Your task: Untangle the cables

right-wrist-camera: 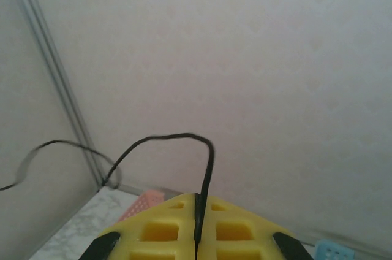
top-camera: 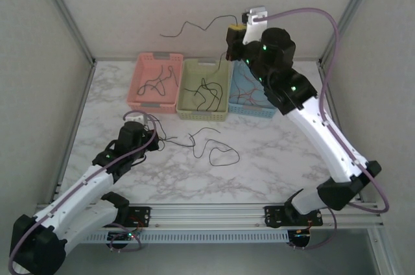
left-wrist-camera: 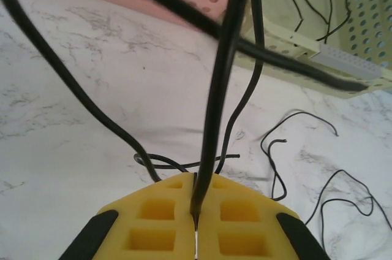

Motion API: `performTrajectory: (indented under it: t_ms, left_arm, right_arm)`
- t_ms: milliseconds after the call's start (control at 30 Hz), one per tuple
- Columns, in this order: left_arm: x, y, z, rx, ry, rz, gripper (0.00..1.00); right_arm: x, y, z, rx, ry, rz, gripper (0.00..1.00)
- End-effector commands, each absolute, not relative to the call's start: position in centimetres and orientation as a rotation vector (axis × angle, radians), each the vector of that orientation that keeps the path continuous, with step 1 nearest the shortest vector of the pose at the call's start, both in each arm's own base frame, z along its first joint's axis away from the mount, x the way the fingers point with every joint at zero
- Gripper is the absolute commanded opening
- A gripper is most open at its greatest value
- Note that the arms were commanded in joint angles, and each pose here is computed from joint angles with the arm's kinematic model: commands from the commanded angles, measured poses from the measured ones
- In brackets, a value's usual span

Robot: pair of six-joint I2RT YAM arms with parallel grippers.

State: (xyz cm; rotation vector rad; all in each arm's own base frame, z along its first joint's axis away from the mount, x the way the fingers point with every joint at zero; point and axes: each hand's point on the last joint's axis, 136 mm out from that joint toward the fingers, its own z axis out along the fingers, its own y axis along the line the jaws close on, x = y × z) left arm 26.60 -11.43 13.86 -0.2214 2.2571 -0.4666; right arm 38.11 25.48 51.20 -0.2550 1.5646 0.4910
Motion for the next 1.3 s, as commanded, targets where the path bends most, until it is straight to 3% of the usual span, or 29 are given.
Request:
performTrajectory:
  t_ms: [0, 400, 833, 900, 967, 1033, 1133, 1267]
  left_arm:
    - [26.3, -11.7, 14.3, -0.231, 2.262, -0.498, 0.00]
    - [26.2, -11.8, 14.2, -0.226, 2.254, -0.508, 0.00]
    - [26.0, -13.1, 15.7, -0.188, 2.222, -0.611, 0.00]
    - [25.7, -13.7, 16.6, -0.159, 2.199, -0.671, 0.00]
    - [25.4, -14.3, 17.8, -0.135, 2.168, -0.727, 0.00]
    - [25.0, -14.7, 18.8, -0.115, 2.143, -0.774, 0.00]
    - [24.5, -15.5, 20.5, -0.076, 2.105, -0.850, 0.00]
    - [23.9, -16.1, 22.7, -0.027, 2.055, -0.910, 0.00]
  right_arm:
    - [40.5, 26.9, 52.4, -0.163, 1.528, 0.640, 0.00]
    - [48.3, 30.7, 44.6, -0.162, 1.725, 0.630, 0.00]
    - [50.8, 32.9, 28.3, -0.205, 2.078, 0.569, 0.00]
    - [51.2, 33.2, 26.5, -0.225, 2.116, 0.547, 0.14]
    - [51.7, 33.6, 24.9, -0.245, 2.173, 0.533, 0.46]
    - [51.8, 33.8, 23.8, -0.268, 2.237, 0.512, 0.60]
    - [51.2, 34.1, 24.7, -0.312, 2.248, 0.517, 0.63]
    - [49.2, 33.8, 30.2, -0.401, 2.108, 0.576, 0.64]
